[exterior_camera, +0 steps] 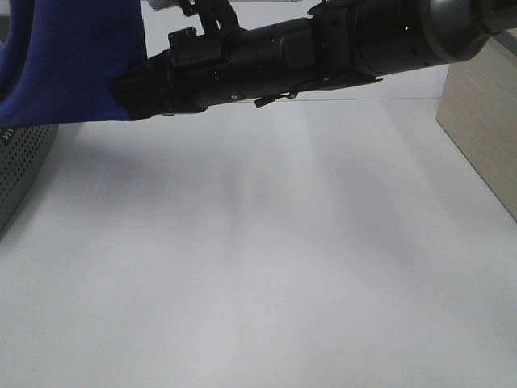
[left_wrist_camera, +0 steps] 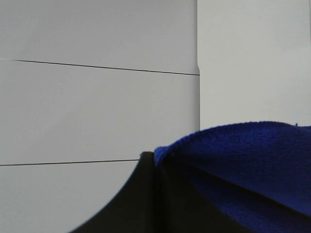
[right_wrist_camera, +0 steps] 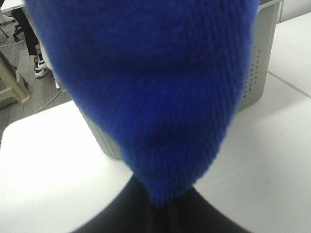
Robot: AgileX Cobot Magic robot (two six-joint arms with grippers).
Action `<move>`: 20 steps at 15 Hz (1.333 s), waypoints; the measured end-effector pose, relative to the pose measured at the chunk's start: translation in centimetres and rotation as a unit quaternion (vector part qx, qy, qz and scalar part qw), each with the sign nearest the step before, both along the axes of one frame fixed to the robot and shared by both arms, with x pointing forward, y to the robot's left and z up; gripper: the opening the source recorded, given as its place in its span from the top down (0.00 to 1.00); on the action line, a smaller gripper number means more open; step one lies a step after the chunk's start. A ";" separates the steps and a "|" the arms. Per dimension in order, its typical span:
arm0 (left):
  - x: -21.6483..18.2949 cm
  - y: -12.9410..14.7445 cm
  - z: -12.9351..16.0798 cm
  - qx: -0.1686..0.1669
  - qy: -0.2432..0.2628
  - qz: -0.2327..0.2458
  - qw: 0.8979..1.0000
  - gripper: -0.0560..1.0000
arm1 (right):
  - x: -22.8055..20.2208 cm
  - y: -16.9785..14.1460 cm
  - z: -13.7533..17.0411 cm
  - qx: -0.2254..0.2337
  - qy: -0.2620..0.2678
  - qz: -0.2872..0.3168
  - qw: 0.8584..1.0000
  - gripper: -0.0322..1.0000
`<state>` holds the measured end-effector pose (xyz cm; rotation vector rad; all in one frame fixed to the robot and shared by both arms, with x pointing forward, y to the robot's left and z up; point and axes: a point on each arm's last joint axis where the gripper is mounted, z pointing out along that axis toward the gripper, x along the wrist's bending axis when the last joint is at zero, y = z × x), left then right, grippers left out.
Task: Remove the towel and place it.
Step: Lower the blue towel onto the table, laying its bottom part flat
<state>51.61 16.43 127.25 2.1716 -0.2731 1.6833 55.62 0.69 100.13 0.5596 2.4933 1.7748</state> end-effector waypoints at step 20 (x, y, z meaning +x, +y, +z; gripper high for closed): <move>3.5 -3.0 -2.0 -0.417 0.179 0.025 0.891 0.95 | -0.3 -17.5 22.7 -0.305 0.042 -0.316 0.897 0.95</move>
